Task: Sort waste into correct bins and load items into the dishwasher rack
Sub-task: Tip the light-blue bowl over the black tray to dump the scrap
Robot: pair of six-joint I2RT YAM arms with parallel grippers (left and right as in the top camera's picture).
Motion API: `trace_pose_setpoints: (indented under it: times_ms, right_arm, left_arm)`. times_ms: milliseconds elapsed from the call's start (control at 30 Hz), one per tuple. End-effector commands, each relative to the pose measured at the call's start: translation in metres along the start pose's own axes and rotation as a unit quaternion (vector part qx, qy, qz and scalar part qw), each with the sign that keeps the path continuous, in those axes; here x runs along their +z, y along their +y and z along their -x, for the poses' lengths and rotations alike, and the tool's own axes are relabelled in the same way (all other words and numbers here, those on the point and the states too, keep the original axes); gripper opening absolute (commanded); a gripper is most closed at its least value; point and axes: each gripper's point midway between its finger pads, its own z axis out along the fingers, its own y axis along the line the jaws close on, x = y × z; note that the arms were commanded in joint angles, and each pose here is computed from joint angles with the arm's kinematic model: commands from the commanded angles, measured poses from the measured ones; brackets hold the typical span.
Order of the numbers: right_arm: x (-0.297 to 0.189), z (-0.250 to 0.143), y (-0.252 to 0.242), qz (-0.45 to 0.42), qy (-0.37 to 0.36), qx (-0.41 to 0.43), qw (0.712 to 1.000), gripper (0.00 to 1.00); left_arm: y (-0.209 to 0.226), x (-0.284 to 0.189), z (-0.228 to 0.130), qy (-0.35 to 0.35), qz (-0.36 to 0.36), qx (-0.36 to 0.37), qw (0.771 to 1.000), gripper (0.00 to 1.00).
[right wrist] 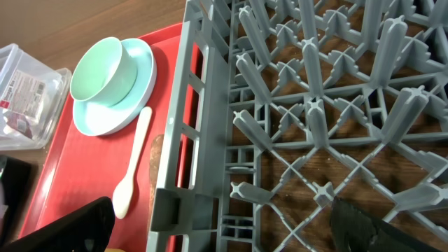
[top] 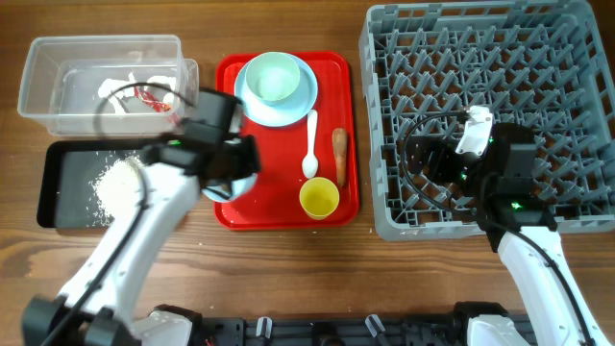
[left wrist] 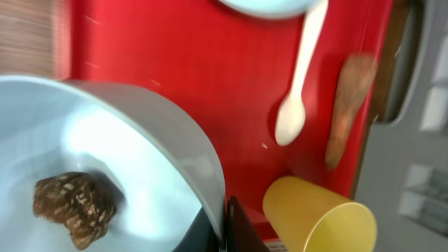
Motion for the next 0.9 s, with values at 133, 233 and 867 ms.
trace_pose_setpoints:
  times_ms: [133,233,867]
  right_arm:
    - [-0.001,0.008,0.008,0.012,-0.006,-0.002,1.000,1.00]
    - [-0.001,0.008,0.007,0.012,-0.006,-0.002,1.000,1.00]
    - [-0.001,0.012,0.008,0.014,-0.013,-0.005,1.000,1.00]
  left_arm:
    - [0.106,-0.060,0.044,-0.059,-0.038,-0.098,0.993,0.04]
    - [0.157,-0.071,0.059,-0.112,-0.093,-0.147,0.978,0.04]
    - [0.227,-0.078,0.063,-0.208,-0.499,-0.287,0.791,0.04]
